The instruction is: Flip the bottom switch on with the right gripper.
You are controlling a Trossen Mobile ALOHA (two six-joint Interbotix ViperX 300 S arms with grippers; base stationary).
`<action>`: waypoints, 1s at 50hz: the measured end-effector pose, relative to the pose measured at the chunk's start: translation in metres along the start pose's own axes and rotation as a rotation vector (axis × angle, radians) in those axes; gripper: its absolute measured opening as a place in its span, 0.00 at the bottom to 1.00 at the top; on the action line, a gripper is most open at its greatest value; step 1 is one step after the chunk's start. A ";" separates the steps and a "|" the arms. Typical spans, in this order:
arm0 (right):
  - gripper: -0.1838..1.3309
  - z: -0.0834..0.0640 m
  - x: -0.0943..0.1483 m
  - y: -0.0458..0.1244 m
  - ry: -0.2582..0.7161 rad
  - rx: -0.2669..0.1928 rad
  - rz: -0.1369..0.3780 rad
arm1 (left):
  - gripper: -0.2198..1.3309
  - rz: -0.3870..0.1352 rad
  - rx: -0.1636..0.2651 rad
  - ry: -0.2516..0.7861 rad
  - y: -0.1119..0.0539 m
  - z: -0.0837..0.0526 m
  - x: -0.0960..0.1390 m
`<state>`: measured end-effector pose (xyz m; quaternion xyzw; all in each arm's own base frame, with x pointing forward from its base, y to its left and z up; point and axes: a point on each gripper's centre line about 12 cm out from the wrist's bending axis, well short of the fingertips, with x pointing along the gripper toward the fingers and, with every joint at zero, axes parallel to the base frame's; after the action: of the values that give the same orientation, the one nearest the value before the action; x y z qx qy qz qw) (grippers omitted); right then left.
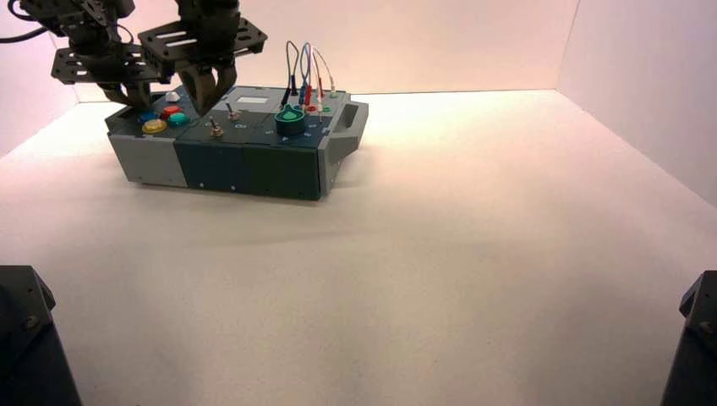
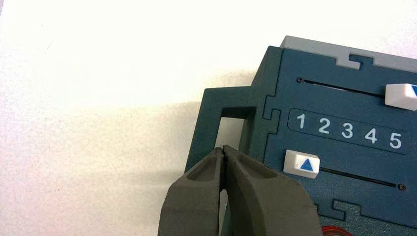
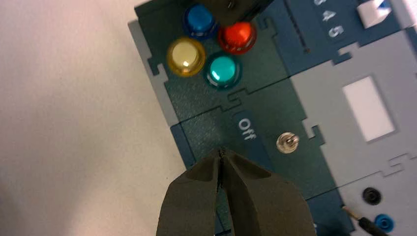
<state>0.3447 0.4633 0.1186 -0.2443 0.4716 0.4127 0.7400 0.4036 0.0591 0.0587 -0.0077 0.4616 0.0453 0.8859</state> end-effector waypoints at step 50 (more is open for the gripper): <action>0.03 -0.004 0.006 -0.003 0.019 -0.008 -0.005 | 0.04 0.001 -0.001 0.000 0.001 0.000 0.000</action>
<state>0.3461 0.4613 0.1112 -0.2524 0.4763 0.4103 0.7356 0.4035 0.0597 0.0587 -0.0081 0.4616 0.0460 0.8859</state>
